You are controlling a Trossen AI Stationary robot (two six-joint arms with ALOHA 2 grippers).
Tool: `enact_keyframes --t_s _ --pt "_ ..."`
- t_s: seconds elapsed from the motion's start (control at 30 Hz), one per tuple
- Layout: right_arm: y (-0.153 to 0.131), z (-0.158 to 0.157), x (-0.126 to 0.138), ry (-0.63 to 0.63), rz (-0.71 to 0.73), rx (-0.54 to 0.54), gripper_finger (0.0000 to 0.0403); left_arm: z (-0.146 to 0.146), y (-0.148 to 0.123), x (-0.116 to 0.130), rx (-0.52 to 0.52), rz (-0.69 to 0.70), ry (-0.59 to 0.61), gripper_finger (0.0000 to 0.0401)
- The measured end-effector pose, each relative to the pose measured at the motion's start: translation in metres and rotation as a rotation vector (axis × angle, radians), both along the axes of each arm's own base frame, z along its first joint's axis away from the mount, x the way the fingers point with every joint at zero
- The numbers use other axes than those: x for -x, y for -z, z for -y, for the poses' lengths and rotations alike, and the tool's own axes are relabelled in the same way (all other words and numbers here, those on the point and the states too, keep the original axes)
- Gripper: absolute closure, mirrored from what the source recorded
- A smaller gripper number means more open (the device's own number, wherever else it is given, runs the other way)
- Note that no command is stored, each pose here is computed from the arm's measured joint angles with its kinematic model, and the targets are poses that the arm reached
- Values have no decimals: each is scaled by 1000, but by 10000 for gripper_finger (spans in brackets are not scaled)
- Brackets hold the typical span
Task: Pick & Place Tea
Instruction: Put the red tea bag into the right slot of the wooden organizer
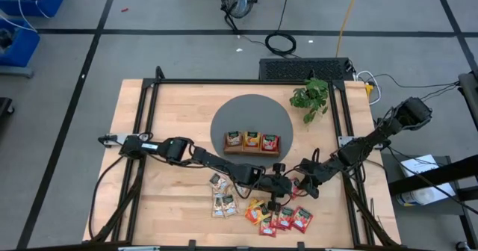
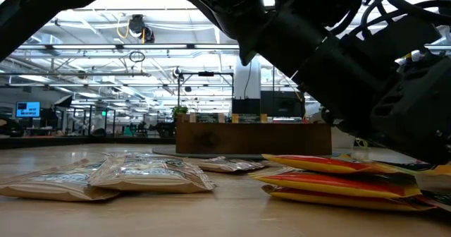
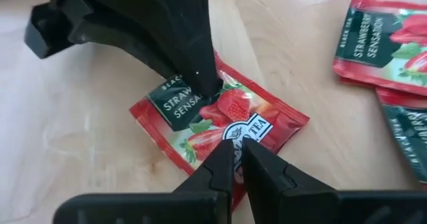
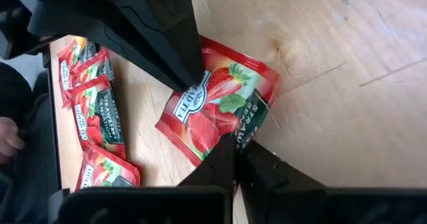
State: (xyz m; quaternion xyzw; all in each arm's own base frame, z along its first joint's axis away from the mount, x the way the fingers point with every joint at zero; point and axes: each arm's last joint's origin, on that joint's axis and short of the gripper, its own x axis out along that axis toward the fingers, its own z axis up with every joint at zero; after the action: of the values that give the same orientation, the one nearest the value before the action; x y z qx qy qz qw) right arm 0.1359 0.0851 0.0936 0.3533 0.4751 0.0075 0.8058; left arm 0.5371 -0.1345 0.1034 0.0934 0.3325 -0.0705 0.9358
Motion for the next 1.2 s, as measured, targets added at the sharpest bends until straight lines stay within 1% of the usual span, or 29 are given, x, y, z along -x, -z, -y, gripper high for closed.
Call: enact_keyframes --t_s 0.1,0.2,0.27,0.3,0.4,0.43,0.53,0.63,0.7,0.8,0.87,1.0,1.1,1.2 --pt "0 0 0 -1 9 0 398 7 -5 4 -78 -4 -4 364" --pt "-1 0 -1 -4 16 1 400 20 -22 16 -154 -47 10 364" --pt "-2 -1 -1 -10 27 0 401 32 -41 26 -200 -59 23 364" --pt "-2 -1 -2 -18 40 3 401 39 -58 33 -217 -52 22 364" --pt "-3 -2 -3 -35 73 10 402 55 -93 55 -270 -75 14 364" --pt "-4 -2 -4 -33 88 13 402 59 -99 63 -284 -105 4 364" --pt "-5 -2 -5 -32 110 18 402 68 -104 90 -316 -243 -65 364" --pt "-6 -3 -6 -47 125 21 402 73 -105 118 -373 -379 -196 364" --pt "-7 -3 -6 -70 127 27 402 77 -105 136 -428 -411 -287 364" --pt "-15 -5 -15 -87 147 25 402 83 -95 161 -495 -418 -374 364" --pt "-24 -7 -22 -91 150 44 402 86 -89 175 -476 -397 -403 364" --pt "-46 -11 -38 -131 123 117 403 83 -75 204 -372 -312 -436 364" --pt "-70 -14 -51 -160 116 172 403 81 -60 225 -269 -227 -406 364" --pt "-99 -13 -63 -156 115 255 403 83 -49 238 -121 -61 -343 364"
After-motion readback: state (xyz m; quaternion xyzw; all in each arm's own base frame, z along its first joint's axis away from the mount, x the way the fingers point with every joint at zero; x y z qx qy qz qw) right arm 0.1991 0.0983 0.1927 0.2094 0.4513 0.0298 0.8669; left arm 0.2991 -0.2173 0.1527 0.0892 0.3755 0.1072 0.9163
